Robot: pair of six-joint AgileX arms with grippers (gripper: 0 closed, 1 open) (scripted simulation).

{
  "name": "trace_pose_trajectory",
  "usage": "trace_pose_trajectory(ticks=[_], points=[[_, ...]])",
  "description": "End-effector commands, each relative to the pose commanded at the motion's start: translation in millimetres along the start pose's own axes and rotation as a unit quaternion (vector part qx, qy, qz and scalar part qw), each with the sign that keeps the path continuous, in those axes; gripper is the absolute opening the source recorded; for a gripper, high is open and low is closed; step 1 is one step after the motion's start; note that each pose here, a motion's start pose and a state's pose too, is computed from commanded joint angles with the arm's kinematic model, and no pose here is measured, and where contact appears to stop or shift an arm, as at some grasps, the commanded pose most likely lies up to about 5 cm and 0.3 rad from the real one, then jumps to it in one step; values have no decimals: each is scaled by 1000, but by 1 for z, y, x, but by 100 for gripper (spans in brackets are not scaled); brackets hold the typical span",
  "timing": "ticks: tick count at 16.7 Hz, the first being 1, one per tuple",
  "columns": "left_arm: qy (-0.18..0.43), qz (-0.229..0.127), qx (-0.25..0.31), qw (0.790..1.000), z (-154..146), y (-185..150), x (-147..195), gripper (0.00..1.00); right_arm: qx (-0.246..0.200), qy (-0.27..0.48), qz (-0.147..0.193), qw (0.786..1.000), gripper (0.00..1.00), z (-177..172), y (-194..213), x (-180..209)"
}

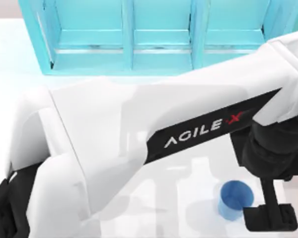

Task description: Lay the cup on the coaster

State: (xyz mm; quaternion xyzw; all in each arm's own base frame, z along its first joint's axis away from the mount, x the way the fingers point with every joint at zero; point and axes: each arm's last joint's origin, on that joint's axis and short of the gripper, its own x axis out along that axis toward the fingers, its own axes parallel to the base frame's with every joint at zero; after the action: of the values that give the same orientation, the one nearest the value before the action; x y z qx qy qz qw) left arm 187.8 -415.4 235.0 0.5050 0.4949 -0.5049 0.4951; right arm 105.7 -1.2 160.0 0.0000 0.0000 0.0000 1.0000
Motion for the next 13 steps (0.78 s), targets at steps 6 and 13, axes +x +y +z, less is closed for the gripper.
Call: trace_pose_trajectory(ticks=[6,13], points=[[0,0,0,1000,2,2,19,100,0,0,0,1000,100,0,0,0],[-1,0,0,1000,0,0,96,100,0,0,0,1000,100,0,0,0]])
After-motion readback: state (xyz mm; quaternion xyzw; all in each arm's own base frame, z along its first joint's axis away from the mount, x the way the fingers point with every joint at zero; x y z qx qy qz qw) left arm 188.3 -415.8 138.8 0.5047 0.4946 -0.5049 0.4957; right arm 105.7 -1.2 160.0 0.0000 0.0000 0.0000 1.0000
